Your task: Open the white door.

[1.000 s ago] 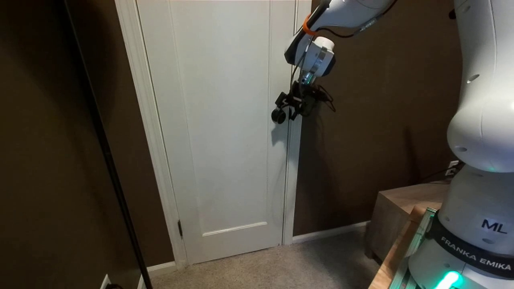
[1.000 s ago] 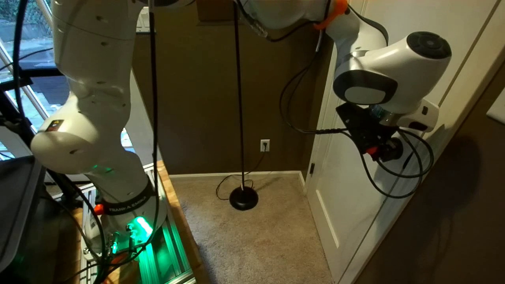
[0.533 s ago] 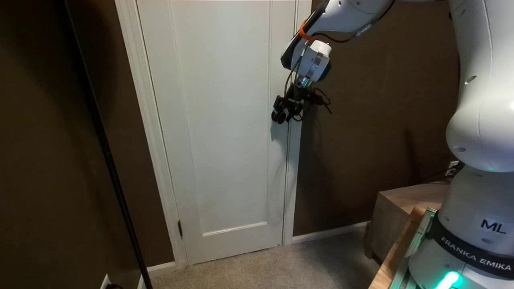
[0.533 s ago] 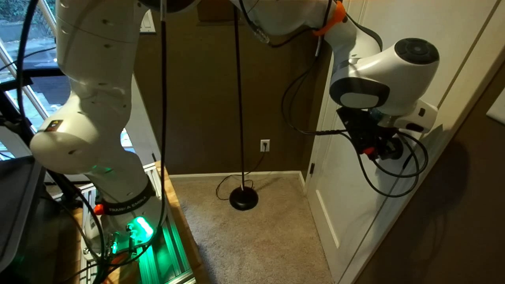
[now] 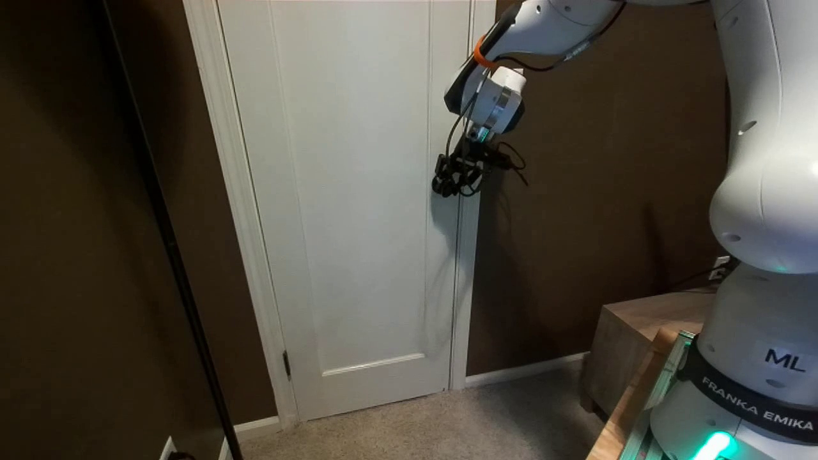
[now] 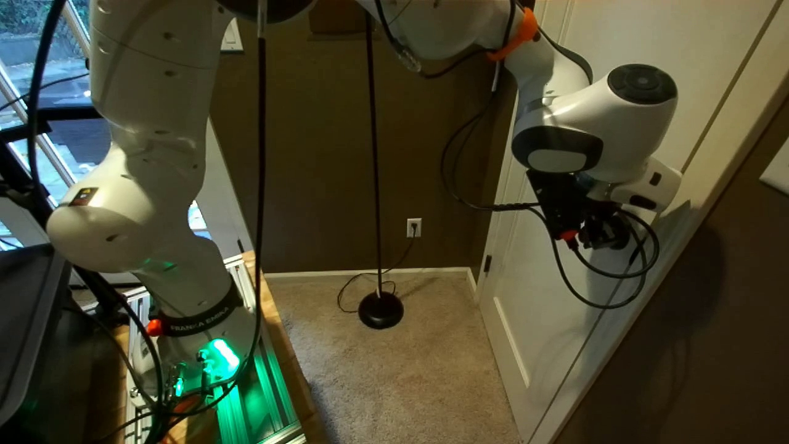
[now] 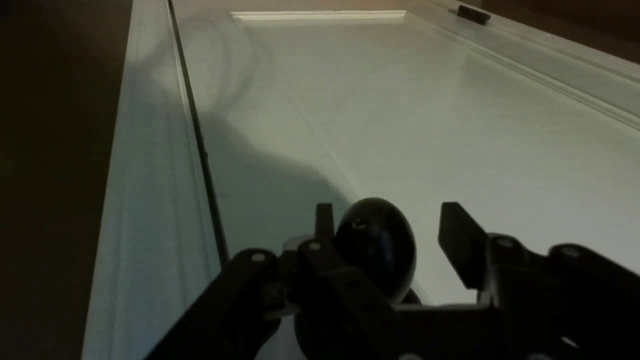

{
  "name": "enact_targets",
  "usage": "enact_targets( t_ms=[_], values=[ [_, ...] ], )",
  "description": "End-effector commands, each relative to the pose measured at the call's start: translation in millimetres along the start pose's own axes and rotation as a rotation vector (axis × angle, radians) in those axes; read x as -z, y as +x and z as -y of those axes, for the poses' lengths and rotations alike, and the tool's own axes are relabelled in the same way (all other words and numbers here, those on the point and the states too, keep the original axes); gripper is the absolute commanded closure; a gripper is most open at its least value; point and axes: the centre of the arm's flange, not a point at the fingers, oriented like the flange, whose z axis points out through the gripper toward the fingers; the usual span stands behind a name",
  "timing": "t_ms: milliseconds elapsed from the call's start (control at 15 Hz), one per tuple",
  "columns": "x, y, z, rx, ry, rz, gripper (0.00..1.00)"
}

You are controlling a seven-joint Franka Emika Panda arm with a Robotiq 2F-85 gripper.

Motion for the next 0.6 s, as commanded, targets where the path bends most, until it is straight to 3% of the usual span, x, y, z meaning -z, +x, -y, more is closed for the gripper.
enact_targets(
  t_ms=[0,133,333,533],
  values=[
    [-1,-4,0,-0.037,-0.014,-0.023,0.73],
    [1,-4,1,-0.028,-0.034,-0.046,0.84],
    [3,-8,8,-0.003,-0.034,-0.041,0.84],
    [6,-18,27,0.134,-0.12,-0.04,0.84]
  ],
)
